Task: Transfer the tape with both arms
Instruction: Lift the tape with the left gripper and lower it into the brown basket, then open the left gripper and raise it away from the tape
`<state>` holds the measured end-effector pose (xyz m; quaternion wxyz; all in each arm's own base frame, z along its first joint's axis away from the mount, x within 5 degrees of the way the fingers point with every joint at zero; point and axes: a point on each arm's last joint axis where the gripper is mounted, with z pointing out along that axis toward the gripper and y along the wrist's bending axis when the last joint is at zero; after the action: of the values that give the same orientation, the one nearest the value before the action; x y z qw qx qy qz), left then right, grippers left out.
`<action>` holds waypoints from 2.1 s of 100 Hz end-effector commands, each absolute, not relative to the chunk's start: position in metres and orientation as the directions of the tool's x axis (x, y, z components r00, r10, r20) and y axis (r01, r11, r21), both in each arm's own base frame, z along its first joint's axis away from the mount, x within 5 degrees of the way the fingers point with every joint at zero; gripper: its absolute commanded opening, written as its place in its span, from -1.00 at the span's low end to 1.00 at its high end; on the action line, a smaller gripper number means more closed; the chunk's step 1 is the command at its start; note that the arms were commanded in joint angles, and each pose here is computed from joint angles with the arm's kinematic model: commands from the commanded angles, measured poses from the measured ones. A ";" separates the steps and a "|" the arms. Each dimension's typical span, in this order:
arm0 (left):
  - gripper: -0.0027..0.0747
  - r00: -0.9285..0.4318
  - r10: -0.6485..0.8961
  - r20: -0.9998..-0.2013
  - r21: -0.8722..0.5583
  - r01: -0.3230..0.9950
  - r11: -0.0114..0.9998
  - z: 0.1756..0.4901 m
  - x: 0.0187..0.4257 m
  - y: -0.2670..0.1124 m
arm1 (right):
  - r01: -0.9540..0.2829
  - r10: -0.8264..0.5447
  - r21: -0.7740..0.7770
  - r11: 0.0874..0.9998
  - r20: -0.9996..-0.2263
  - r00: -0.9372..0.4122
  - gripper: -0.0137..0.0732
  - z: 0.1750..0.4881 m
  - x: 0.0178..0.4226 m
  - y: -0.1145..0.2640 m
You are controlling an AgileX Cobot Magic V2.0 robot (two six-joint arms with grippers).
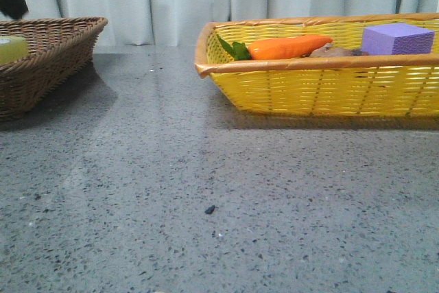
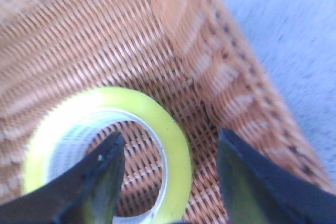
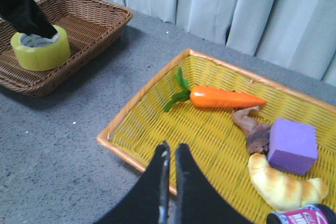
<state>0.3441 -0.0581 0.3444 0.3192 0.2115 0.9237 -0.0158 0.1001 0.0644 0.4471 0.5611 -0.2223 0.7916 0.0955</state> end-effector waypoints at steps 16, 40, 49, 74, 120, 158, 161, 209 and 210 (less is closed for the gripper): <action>-0.16 -0.509 0.295 -0.808 0.106 0.367 0.924 0.428 0.292 -0.055 | -0.498 -0.192 -0.119 0.859 -0.977 -0.096 -0.85 0.439 0.092 0.060; -0.68 -0.393 0.236 -0.889 0.083 0.367 0.926 0.465 0.244 -0.051 | -0.421 -0.122 -0.075 0.904 -0.989 -0.085 -0.85 0.403 0.079 0.033; -0.89 -0.356 0.210 -0.910 0.071 0.365 0.928 0.468 0.226 -0.050 | -0.413 -0.119 -0.083 0.907 -0.991 -0.063 -0.85 0.392 0.071 0.022; -0.98 -0.228 0.129 -0.965 0.050 0.324 0.945 0.450 0.175 -0.041 | -0.357 -0.089 -0.075 0.931 -0.996 -0.023 -0.85 0.376 0.051 -0.009; -0.98 -0.042 0.045 -0.998 0.034 0.245 0.969 0.365 0.089 -0.022 | -0.329 -0.084 -0.078 0.941 -0.996 -0.003 -0.85 0.349 0.040 -0.025; -0.98 0.012 0.034 -0.999 0.036 0.233 0.972 0.322 0.059 -0.017 | -0.333 -0.089 -0.081 0.940 -0.996 -0.008 -0.85 0.346 0.041 -0.024; -0.98 0.003 0.036 -0.999 0.035 0.234 0.971 0.319 0.060 -0.017 | -0.333 -0.089 -0.081 0.940 -0.996 -0.008 -0.85 0.346 0.041 -0.024; -0.98 -0.063 0.046 -0.997 0.030 0.240 0.970 0.301 0.064 -0.018 | -0.333 -0.089 -0.081 0.940 -0.996 -0.008 -0.85 0.346 0.041 -0.024; -0.98 -0.063 0.046 -0.997 0.030 0.240 0.970 0.301 0.064 -0.018 | -0.333 -0.089 -0.081 0.940 -0.996 -0.008 -0.85 0.346 0.041 -0.024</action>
<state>0.0626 -0.0192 0.2876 0.6482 0.1147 0.7497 -0.0681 0.0407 -0.0247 0.3345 0.6618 -0.1404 0.7302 0.0954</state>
